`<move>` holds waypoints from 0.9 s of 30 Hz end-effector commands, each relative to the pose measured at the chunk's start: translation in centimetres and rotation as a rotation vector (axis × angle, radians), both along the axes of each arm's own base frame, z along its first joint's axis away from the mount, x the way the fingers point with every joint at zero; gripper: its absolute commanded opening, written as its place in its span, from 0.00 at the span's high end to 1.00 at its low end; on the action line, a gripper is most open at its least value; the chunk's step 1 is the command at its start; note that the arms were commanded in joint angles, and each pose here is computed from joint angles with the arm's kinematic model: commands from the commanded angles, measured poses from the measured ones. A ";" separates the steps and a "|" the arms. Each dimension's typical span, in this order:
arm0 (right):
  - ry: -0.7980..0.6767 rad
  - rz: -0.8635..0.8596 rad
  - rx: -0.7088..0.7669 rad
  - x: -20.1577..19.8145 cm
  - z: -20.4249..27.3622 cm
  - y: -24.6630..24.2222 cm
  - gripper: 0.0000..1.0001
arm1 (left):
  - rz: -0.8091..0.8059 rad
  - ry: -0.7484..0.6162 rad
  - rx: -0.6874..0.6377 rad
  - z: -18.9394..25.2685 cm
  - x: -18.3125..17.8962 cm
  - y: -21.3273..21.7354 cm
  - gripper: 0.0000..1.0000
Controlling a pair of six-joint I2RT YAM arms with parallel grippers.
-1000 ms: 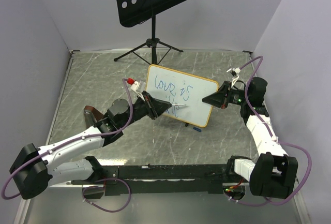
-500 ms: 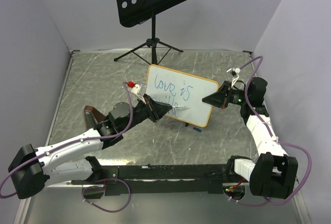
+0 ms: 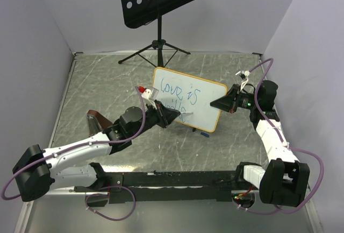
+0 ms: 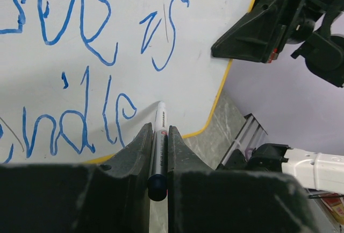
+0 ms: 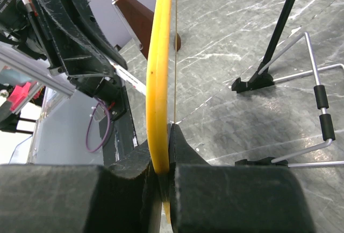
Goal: Write a sentence on the whiteboard
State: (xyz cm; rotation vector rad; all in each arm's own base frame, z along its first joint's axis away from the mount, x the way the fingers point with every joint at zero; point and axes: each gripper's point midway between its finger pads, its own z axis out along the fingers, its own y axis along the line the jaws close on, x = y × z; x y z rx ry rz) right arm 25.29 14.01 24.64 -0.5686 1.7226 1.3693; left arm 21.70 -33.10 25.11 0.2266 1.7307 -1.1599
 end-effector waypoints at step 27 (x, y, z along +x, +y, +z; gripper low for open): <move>-0.107 0.056 -0.005 -0.7 1.8 0.3 1.00 | 0.111 -0.024 0.077 0.7 1.7 1.2 0.99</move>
